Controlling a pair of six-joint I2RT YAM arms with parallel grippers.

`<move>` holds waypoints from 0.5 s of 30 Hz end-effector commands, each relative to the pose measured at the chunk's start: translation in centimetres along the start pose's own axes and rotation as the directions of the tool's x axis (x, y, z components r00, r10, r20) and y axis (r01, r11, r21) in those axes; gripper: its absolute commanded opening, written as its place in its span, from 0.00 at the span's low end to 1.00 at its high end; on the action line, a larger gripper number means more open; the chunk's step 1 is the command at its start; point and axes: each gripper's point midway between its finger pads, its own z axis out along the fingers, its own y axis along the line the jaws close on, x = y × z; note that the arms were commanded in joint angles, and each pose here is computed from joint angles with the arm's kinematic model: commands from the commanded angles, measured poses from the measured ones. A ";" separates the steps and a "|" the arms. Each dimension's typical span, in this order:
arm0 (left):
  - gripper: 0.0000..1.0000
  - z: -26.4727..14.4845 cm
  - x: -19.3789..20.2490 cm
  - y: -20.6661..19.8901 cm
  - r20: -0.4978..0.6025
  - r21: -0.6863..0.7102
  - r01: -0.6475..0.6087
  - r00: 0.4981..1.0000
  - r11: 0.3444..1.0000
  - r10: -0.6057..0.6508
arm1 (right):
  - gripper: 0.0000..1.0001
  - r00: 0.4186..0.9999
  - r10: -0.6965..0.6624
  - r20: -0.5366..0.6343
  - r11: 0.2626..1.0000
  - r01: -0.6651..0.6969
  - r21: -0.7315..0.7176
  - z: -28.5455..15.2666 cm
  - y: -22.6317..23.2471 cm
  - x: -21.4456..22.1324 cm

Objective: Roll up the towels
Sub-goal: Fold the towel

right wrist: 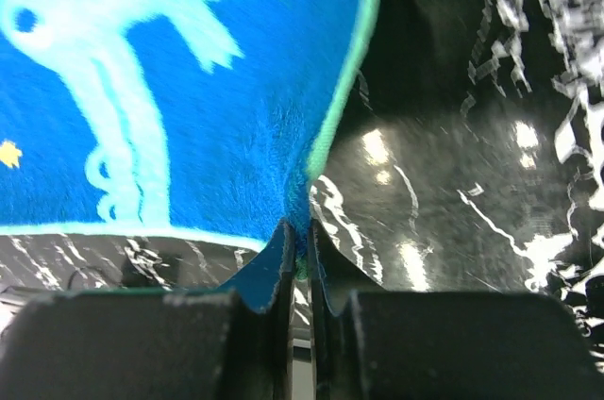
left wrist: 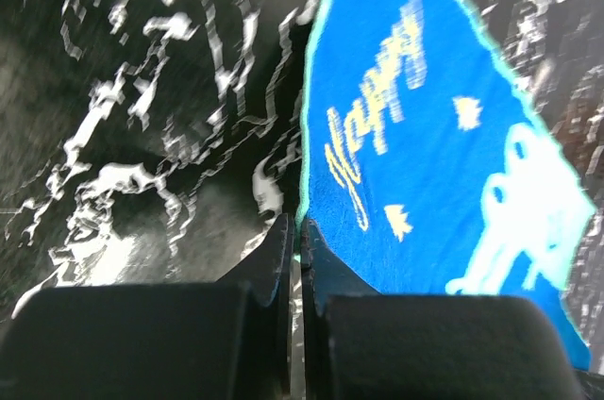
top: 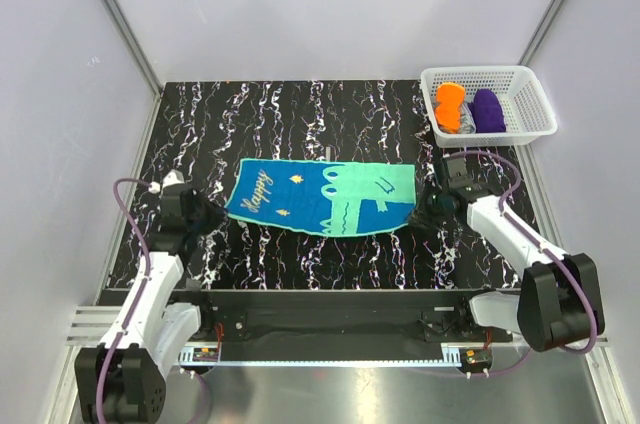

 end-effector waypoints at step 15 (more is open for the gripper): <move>0.00 3.9 -8.2 -6.9 0.069 0.026 -0.027 0.997 0.999 0.025 | 0.00 0.987 -0.142 0.070 0.988 0.136 0.078 0.9 4.9 -10.0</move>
